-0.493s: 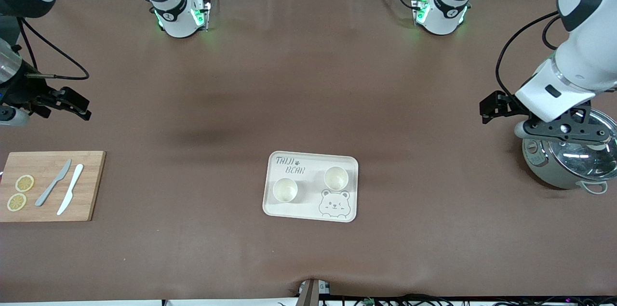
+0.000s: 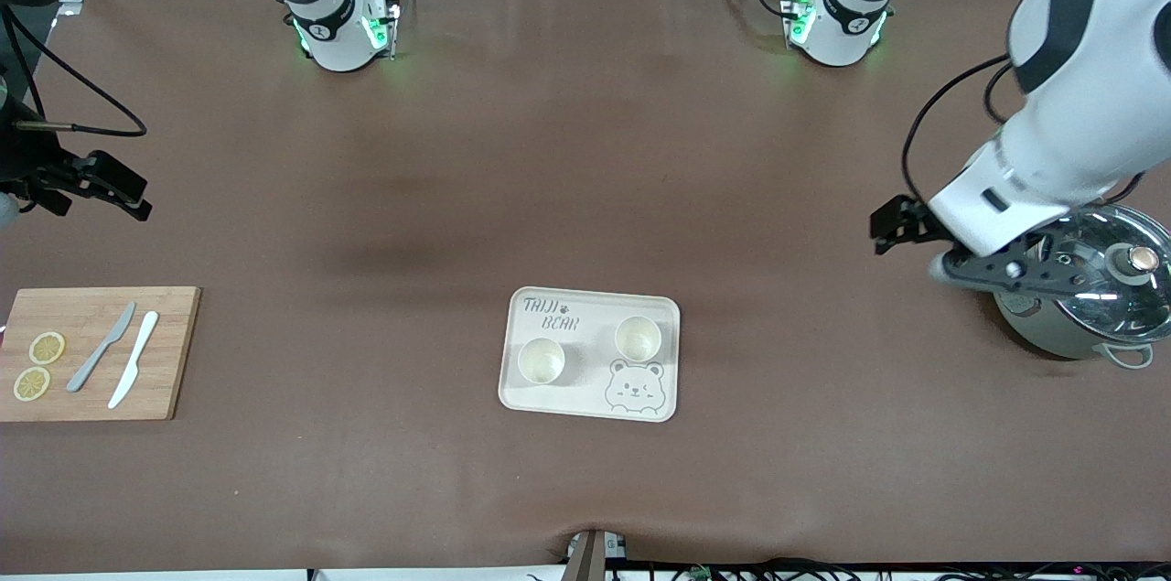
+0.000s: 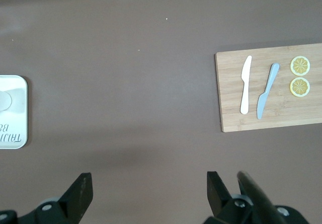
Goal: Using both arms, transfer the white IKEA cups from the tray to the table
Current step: 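Move the left gripper from the pot toward the cup on the tray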
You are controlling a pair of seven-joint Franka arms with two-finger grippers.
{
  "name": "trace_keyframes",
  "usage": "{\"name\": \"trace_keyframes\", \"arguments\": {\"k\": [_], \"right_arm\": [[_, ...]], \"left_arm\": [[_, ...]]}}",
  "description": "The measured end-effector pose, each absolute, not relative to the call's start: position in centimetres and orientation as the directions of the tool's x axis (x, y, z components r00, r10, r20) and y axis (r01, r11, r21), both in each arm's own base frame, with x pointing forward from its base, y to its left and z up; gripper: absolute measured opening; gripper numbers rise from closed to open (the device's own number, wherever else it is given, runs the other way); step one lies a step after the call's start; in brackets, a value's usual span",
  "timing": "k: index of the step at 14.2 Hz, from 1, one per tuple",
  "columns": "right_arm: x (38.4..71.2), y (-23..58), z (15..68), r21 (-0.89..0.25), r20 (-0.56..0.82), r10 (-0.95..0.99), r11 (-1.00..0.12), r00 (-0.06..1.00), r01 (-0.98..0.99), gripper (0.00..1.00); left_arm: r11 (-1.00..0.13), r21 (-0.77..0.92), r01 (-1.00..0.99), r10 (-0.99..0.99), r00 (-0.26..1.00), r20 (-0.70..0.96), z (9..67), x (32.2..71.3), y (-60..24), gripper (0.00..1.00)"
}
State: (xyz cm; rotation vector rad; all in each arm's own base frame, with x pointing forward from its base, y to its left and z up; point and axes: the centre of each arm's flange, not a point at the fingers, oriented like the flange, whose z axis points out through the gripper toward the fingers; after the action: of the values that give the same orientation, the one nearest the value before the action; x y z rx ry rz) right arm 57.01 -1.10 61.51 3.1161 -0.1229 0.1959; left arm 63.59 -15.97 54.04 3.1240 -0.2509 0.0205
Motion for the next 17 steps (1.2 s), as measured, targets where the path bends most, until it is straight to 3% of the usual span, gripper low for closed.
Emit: {"name": "trace_keyframes", "arguments": {"k": [7, 13, 17], "right_arm": [[57.4, -1.2, 61.0, 0.014, 0.111, -0.079, -0.997, 0.991, -0.081, 1.00], [57.9, -1.1, 59.9, 0.012, 0.090, -0.050, -0.999, 0.995, -0.051, 1.00], [59.8, 5.3, 57.6, -0.121, 0.044, -0.159, -0.981, 0.986, -0.153, 1.00]], "left_arm": [[-0.992, 0.037, -0.121, -0.121, 0.993, 0.015, 39.4, 66.5, -27.9, 1.00], [-0.993, 0.049, -0.110, -0.110, 0.994, 0.013, 33.7, 67.0, -32.3, 1.00], [-0.993, 0.056, -0.100, -0.099, 0.995, 0.018, 30.4, 66.8, -34.0, 1.00]]}}
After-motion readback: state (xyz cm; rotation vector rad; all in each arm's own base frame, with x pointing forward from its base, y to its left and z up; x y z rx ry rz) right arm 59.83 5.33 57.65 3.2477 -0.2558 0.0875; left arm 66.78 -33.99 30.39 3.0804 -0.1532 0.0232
